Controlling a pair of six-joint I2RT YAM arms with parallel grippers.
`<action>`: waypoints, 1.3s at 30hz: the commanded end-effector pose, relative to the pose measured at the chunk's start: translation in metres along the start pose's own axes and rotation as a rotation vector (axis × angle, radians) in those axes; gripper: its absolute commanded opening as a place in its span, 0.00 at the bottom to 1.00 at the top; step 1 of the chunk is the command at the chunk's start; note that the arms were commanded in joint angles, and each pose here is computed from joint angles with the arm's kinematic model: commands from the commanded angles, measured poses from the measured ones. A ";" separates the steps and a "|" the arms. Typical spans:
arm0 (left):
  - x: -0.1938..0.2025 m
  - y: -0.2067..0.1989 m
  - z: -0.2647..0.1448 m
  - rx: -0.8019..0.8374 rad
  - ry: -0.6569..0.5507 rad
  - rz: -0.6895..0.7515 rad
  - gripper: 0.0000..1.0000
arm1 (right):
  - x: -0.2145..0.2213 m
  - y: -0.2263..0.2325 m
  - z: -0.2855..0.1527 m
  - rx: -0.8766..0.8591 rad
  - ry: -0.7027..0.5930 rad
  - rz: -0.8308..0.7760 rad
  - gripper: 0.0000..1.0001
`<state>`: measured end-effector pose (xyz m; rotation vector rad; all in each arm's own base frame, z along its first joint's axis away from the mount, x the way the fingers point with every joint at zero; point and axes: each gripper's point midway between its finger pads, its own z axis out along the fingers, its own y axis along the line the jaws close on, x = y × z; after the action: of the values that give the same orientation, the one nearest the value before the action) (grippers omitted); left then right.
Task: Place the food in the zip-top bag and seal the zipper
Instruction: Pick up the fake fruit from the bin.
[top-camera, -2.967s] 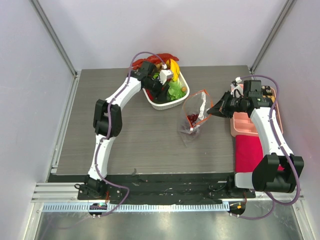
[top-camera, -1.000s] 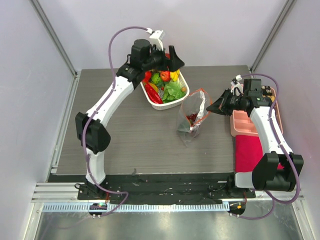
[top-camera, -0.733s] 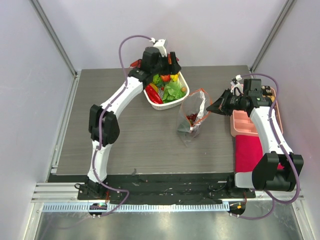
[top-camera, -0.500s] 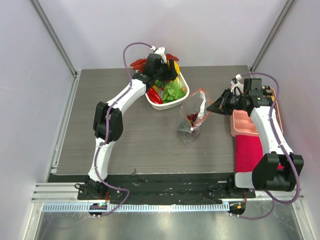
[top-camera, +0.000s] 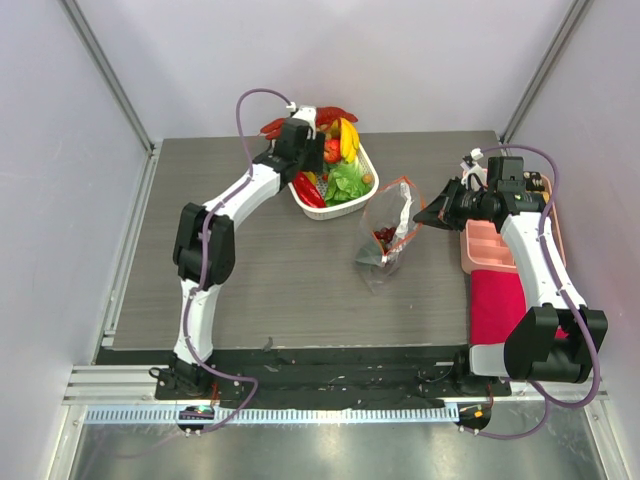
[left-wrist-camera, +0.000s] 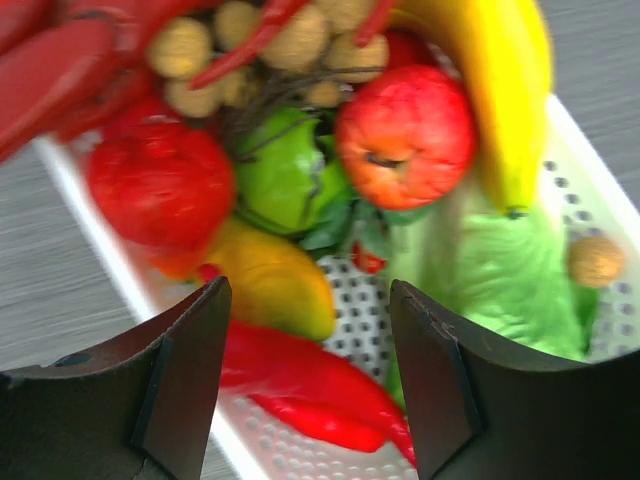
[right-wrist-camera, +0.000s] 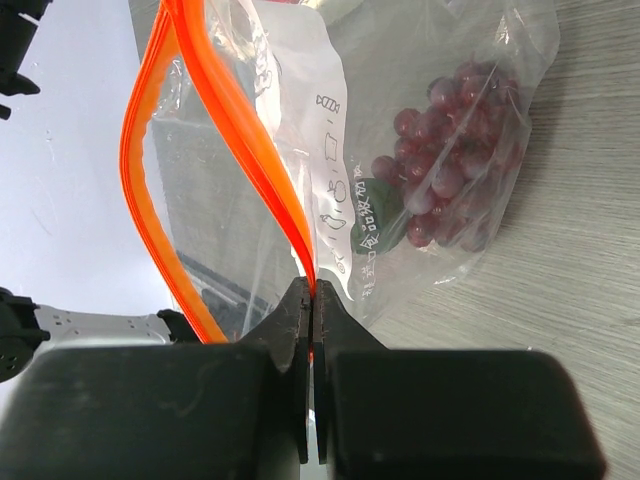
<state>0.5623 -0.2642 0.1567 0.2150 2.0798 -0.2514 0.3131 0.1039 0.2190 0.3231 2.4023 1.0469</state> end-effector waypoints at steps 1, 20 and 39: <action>-0.060 0.032 -0.030 -0.143 -0.164 0.050 0.66 | -0.009 0.009 -0.004 -0.025 -0.021 -0.035 0.01; -0.049 0.061 0.011 -0.226 -0.166 0.054 0.77 | -0.011 0.008 -0.004 -0.017 -0.031 -0.032 0.01; -0.034 0.073 0.040 -0.221 -0.177 0.062 0.78 | -0.011 0.004 -0.001 -0.004 -0.027 -0.026 0.01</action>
<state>0.6153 -0.1998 0.1202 0.1442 2.0238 0.0615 0.3146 0.1035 0.2154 0.3279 2.4123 1.0460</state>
